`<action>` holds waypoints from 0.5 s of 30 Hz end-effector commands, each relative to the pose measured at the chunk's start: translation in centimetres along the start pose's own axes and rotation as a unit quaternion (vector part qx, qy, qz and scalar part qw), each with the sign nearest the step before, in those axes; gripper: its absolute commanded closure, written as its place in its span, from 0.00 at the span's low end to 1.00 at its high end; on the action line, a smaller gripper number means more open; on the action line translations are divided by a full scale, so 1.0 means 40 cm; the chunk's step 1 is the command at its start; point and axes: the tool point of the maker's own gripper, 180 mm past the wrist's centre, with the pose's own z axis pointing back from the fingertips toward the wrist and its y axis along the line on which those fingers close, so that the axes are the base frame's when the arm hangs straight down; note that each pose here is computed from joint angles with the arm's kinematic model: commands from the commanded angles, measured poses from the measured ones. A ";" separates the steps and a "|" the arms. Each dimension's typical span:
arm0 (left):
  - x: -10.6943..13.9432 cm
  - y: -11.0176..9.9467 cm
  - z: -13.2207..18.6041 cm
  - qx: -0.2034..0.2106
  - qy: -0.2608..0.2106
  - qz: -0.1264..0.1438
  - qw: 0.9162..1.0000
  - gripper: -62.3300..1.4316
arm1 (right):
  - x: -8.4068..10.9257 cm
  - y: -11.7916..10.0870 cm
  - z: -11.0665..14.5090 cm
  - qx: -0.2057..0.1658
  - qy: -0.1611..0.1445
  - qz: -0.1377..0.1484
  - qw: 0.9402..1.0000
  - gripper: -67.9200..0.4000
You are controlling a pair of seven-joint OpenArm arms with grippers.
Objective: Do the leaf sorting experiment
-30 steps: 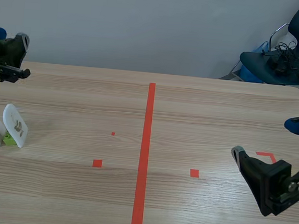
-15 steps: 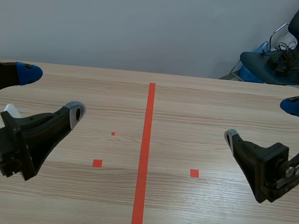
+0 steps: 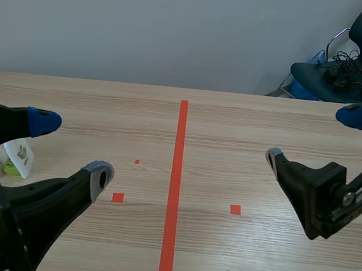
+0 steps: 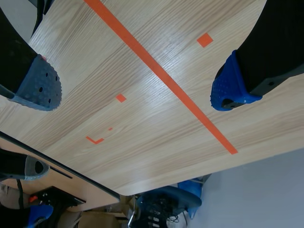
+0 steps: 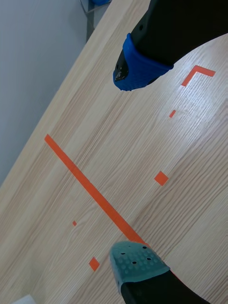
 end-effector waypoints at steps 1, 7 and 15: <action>0.022 0.004 -0.003 0.001 -0.018 -0.002 1.000 0.00 | 0.019 -0.013 0.001 -0.008 -0.011 0.002 1.000 0.00; 0.013 -0.001 0.000 -0.001 -0.013 -0.001 1.000 0.00 | 0.018 -0.012 0.001 -0.007 -0.010 -0.002 1.000 0.00; 0.019 -0.002 0.001 -0.001 -0.020 0.000 1.000 0.00 | 0.018 -0.012 0.001 -0.007 -0.010 -0.003 1.000 0.00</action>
